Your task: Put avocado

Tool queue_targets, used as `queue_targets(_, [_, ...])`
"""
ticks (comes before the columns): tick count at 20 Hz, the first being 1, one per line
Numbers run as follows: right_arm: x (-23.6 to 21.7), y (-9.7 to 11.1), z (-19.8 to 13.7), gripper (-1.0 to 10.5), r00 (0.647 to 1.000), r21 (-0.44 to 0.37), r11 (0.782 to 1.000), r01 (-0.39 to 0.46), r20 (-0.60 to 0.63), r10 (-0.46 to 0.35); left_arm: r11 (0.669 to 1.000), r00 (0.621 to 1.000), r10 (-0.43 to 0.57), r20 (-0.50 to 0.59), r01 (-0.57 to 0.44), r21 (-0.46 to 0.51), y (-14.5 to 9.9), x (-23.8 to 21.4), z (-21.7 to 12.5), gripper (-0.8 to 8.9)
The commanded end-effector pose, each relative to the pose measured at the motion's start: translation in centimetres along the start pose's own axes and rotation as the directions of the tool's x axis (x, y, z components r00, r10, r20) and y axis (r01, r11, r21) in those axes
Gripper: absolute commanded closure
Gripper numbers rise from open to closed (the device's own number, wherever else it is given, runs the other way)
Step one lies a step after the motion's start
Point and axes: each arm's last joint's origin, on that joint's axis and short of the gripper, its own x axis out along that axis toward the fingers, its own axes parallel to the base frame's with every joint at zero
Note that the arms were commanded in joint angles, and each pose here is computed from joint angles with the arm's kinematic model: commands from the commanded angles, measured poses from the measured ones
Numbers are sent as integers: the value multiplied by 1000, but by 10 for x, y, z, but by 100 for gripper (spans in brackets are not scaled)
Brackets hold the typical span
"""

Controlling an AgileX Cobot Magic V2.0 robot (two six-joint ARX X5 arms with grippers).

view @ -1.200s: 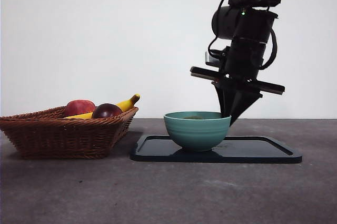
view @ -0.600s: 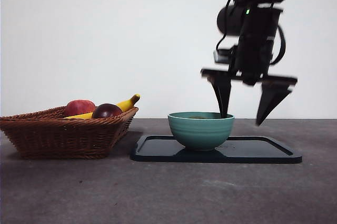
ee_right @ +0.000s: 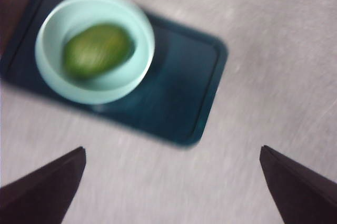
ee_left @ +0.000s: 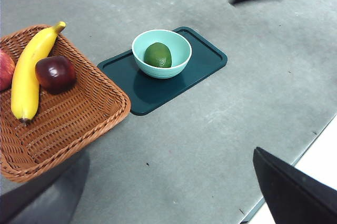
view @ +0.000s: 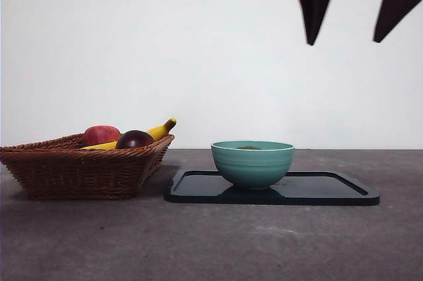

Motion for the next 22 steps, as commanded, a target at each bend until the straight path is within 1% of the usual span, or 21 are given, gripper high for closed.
queue_targets(1, [-18,-1,-32,330,999,-39,999,-22,48,24,1000,1000,-6,19,6,0,-1,-2,4,314])
queue_targets(4, [-48,-8,-73,330,983,-57,995,-85,161,94,1000,1000,-6,19,6,0,-1,-2,4,314])
queue_targets(6, [-65,-14,-94,330,957,-59,987,-153,240,162,1000,1000,-6,20,6,0,-1,-2,4,314])
queue_targets(8, [-77,-20,-112,330,938,-52,978,-203,275,210,1000,1000,-6,19,6,0,-1,-2,4,314])
queue_targets(10, [-88,-27,-127,331,930,-51,975,-217,293,222,1000,1000,-6,19,6,0,-1,-2,4,314])
queue_targets(15, [-106,-37,-143,331,891,-47,969,-244,382,243,1000,1000,-6,21,6,0,-1,-2,4,314])
queue_targets(22, [-108,-38,-142,330,882,-46,967,-249,403,246,1000,1000,-6,21,6,0,-1,-2,4,314])
